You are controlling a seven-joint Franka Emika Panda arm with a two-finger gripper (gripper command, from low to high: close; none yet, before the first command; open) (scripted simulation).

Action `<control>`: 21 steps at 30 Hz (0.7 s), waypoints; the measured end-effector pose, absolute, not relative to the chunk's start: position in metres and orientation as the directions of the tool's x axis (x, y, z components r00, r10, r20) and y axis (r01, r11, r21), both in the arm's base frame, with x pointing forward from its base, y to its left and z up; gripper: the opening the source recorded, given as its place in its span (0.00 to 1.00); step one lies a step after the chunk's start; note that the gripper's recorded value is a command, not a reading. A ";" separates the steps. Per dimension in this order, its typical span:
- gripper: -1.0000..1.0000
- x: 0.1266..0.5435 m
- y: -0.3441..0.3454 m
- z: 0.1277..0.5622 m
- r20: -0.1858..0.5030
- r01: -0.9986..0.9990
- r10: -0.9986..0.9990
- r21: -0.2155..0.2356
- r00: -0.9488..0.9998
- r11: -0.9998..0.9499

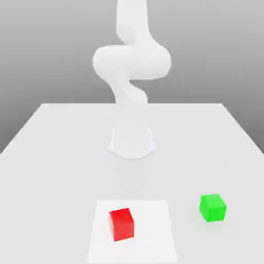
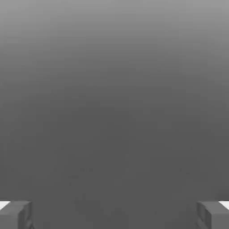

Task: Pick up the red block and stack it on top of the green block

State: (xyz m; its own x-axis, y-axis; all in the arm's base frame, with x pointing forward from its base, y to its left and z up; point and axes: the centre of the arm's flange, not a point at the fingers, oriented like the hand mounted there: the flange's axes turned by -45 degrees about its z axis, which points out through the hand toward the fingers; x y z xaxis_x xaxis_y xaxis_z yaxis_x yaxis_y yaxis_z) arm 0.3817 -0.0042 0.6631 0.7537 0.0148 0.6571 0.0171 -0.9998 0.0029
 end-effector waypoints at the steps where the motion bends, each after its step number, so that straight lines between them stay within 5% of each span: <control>1: 0.50 0.395 -0.006 0.641 0.629 0.030 0.028 0.008 0.777 -1.000; 11: 0.50 0.460 -0.015 0.424 0.339 0.153 0.154 0.029 0.928 -0.988; 21: 0.50 0.421 -0.025 0.221 0.024 0.274 0.274 0.004 0.961 -0.962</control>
